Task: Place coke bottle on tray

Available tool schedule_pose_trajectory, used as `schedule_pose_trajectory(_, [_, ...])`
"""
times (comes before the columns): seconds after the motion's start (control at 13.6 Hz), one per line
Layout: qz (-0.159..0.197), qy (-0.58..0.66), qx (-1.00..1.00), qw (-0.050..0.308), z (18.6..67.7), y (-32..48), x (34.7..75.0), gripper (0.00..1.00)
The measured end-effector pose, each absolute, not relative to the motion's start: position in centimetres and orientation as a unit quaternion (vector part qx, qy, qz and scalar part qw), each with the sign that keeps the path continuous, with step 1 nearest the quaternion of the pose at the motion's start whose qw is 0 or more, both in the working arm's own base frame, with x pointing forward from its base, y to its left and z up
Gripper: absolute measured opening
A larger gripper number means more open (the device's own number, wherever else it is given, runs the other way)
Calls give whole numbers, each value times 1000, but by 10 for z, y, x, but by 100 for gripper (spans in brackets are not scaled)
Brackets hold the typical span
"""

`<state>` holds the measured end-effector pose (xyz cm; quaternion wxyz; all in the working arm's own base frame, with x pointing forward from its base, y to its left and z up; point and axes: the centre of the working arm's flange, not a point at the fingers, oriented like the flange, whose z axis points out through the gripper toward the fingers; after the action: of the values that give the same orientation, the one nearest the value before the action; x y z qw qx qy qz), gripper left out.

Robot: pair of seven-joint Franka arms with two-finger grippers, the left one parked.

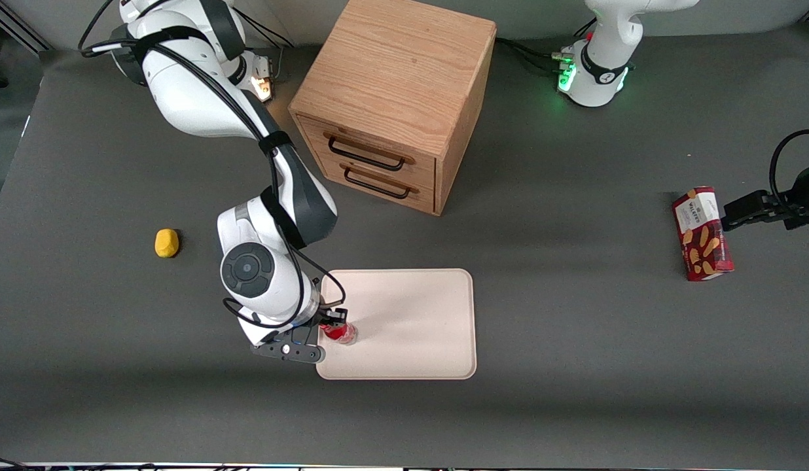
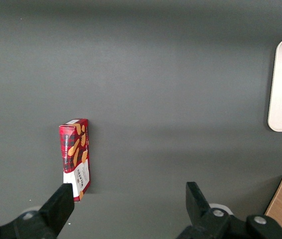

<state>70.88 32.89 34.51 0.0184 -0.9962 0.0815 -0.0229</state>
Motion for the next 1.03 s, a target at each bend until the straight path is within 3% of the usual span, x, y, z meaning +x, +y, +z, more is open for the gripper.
schedule_pose_trajectory(0.22, [-27,82,-996,21,351,329,710,93])
schedule_pose_trajectory(0.29, [-30,83,-996,22,356,329,710,100])
schedule_pose_trajectory(0.51, [-23,83,-996,21,405,323,700,100])
schedule_pose_trajectory(0.81, [12,127,-992,11,535,305,645,100])
schedule_pose_trajectory(1.03, [22,135,-991,10,596,292,610,100])
